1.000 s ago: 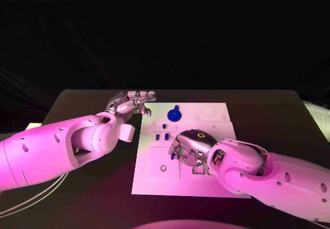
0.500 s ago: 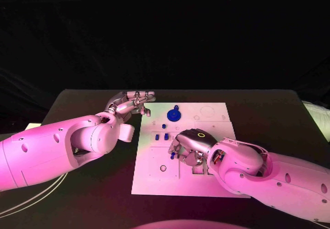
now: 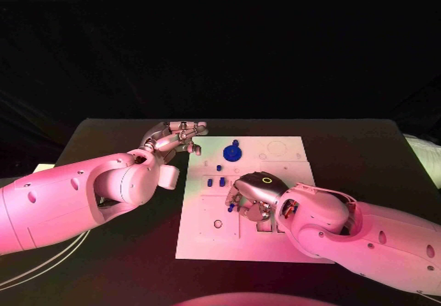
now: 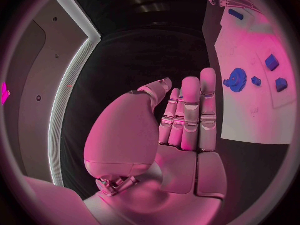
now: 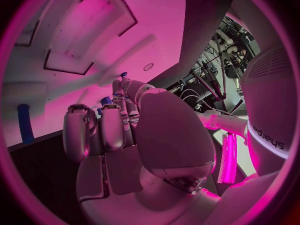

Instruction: Assemble the parts on the task board

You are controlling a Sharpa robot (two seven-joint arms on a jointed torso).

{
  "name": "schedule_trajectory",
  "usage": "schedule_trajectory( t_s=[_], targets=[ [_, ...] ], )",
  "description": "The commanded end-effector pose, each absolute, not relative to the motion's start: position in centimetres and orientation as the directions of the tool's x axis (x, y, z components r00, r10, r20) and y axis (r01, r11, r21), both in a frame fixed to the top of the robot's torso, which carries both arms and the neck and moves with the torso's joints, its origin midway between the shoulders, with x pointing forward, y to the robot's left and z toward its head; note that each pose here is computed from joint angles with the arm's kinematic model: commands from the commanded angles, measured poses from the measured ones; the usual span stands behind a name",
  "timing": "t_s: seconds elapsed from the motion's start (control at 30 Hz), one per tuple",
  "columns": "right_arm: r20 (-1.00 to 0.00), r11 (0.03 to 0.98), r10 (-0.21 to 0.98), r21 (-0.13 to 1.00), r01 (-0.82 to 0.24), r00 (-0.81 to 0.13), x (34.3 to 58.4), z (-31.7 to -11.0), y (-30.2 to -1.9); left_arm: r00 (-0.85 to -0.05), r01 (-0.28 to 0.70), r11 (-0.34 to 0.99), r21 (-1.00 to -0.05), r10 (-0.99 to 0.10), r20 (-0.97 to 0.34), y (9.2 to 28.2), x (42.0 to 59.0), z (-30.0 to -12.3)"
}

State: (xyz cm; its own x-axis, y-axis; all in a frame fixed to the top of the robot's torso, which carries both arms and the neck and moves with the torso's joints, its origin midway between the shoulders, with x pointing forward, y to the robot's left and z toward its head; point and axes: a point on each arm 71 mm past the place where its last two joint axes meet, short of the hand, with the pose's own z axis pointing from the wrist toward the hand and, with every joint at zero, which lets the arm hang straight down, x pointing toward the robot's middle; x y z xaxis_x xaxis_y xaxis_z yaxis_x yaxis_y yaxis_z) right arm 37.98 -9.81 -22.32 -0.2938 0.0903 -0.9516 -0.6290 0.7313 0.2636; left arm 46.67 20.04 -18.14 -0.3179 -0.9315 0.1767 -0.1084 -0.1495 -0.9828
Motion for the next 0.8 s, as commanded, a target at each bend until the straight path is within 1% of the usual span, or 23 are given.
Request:
schedule_trajectory(
  t_s=[0.03, 0.33, 0.8],
  targets=[
    [-0.957, 0.742, 0.029, 0.215, -0.635, -0.29, 37.94, -22.72, -9.78, -0.339, -0.113, -0.162, -0.98, -0.921, 0.191, 19.81, 46.58, -18.08],
    [-0.957, 0.747, 0.009, 0.2, -0.634, -0.292, 38.01, -22.99, -9.5, -0.34, -0.113, -0.162, -0.98, -0.921, 0.191, 19.78, 46.59, -18.08],
    [-0.955, 0.76, 0.019, 0.206, -0.617, -0.296, 38.2, -23.14, -9.78, -0.339, -0.115, -0.161, -0.98, -0.921, 0.191, 19.82, 46.61, -18.11]
  ],
)
